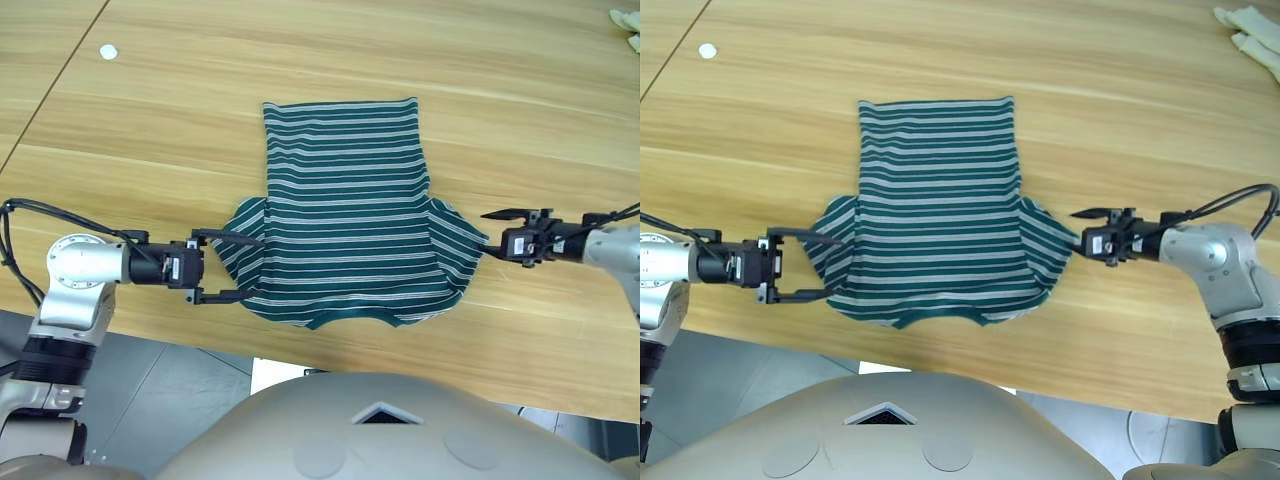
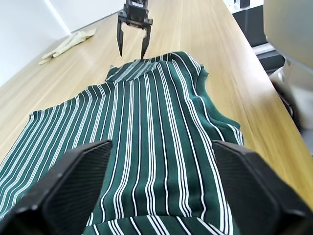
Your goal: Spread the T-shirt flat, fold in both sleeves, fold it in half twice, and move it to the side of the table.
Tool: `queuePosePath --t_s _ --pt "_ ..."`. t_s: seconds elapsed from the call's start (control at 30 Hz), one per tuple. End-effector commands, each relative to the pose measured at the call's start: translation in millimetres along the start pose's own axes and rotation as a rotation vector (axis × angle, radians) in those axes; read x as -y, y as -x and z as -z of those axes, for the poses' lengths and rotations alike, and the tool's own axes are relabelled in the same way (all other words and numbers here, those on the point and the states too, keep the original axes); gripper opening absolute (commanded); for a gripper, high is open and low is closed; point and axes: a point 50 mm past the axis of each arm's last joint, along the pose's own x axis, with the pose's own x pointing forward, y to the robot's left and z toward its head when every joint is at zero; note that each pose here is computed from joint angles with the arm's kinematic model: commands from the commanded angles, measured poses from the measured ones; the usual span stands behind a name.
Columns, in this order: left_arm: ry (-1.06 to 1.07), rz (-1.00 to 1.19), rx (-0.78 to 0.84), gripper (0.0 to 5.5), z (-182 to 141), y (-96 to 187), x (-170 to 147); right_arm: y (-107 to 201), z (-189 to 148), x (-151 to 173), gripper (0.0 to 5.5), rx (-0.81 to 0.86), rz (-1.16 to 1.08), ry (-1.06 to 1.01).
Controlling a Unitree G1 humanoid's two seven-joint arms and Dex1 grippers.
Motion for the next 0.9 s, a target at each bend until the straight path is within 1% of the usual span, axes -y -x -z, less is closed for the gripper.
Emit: queuePosePath --t_s 0.03,0.07,0.13,0.17,0.2,0.23,0.33,0.4,0.5,0.6,0.87,0.9 --pt "-0.014 -0.009 -0.072 4.39 6 7 -1 8 -6 1 2.88 0.041 0.019 0.019" --pt "-0.022 -0.022 -0.134 4.59 11 11 -3 9 -8 1 2.88 0.054 0.026 0.019" --pt "-0.084 -0.106 -0.446 4.89 33 29 -12 15 -11 6 2.88 0.074 0.064 0.026" --pt "-0.122 -0.127 -0.55 5.07 39 36 -14 18 -13 8 2.88 0.083 0.085 0.028" --pt "-0.152 -0.129 -0.586 5.22 39 38 -12 21 -14 10 2.88 0.089 0.101 0.029" --pt "-0.181 -0.126 -0.602 5.37 36 39 -10 24 -14 11 2.88 0.09 0.114 0.027" --pt "-0.233 -0.152 -0.632 5.37 32 44 -8 27 -14 13 2.88 0.086 0.131 0.024" --pt "-0.242 -0.173 -0.676 5.37 34 49 -9 27 -16 14 2.88 0.088 0.136 0.025" --pt "-0.241 -0.135 -0.668 5.37 39 41 -3 28 -17 15 2.88 0.091 0.141 0.027" --pt "-0.248 -0.11 -0.592 5.37 36 27 1 28 -19 15 2.88 0.094 0.144 0.028" --pt "-0.286 -0.117 -0.601 5.37 37 18 -9 26 -21 15 2.88 0.097 0.141 0.025" --pt "-0.289 -0.116 -0.612 5.19 37 19 -10 26 -22 15 2.88 0.097 0.139 0.025"
